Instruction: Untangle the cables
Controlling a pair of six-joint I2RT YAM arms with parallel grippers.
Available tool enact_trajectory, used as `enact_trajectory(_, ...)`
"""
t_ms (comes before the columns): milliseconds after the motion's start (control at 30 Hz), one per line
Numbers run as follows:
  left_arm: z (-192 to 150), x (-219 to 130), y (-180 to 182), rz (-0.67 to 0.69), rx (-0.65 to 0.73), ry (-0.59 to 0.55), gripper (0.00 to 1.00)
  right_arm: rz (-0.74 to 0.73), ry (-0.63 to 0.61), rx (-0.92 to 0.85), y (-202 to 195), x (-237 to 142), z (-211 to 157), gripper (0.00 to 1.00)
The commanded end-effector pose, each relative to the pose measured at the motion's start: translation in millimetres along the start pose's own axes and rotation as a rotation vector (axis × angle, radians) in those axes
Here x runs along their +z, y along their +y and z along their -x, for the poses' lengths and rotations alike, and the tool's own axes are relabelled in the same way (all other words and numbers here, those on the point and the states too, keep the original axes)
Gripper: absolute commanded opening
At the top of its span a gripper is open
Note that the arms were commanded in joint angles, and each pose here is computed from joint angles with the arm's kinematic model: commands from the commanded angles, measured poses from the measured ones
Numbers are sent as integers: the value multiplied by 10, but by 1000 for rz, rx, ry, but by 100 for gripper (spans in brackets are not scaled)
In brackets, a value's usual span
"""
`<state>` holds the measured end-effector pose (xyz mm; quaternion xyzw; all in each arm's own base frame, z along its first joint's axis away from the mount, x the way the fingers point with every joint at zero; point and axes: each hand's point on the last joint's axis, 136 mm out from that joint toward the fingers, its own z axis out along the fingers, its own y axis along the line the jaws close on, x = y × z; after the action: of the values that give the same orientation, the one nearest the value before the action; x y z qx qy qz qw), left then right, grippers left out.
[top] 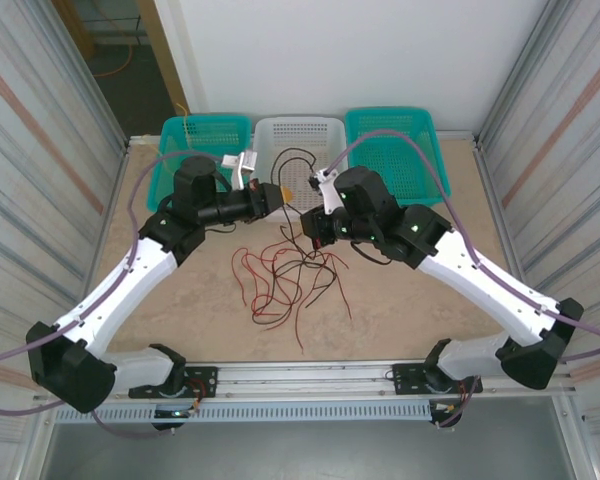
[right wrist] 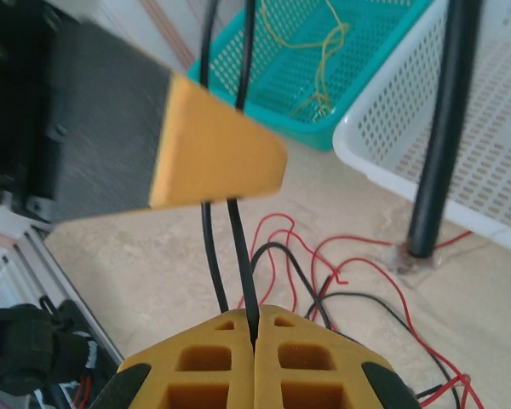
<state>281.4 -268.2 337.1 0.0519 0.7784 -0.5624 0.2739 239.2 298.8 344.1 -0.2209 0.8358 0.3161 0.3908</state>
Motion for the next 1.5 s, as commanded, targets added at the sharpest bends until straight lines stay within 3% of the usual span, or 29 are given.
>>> enact_trajectory(0,240,-221,318,102,-46,-131,3,-11,-105,18,-92,-517,170,0)
enact_trajectory(200,201,-283,525,151,-71,-139,3,-19,-228,118,-322,-912,351,0)
enact_trajectory(333,153,-298,664,180,-91,-136,18,-1,-316,180,-427,-1159,458,0)
enact_trajectory(367,150,-301,684,181,-95,-139,18,-6,-331,193,-460,-1200,480,0)
enact_trajectory(433,120,-284,719,180,-102,-132,0,-14,-349,212,-507,-1249,504,0)
enact_trajectory(700,51,-271,808,185,-112,-123,0,16,-440,241,-457,-1527,805,0)
enact_trajectory(833,-23,-154,508,53,-22,-93,0,63,-455,220,-327,-1603,964,0)
enact_trajectory(867,-61,-115,408,22,20,-80,12,72,-456,216,-303,-1613,987,0)
enact_trajectory(933,-188,-8,247,1,116,-43,46,95,-467,211,-246,-1659,1026,0)
enact_trajectory(1000,-367,126,210,22,199,9,66,104,-458,219,-261,-1568,1074,0)
enact_trajectory(1033,-467,201,239,47,230,40,70,112,-463,218,-244,-1578,1098,0)
enact_trajectory(1133,-659,348,447,124,225,99,70,154,-469,213,-157,-1610,1162,0)
enact_trajectory(1233,-654,380,532,133,239,75,76,216,-473,201,-20,-1678,1245,0)
enact_trajectory(1367,-617,464,559,147,412,25,86,262,-501,190,95,-1800,1327,0)
enact_trajectory(1467,-687,628,655,163,552,-12,87,289,-524,187,159,-1882,1381,0)
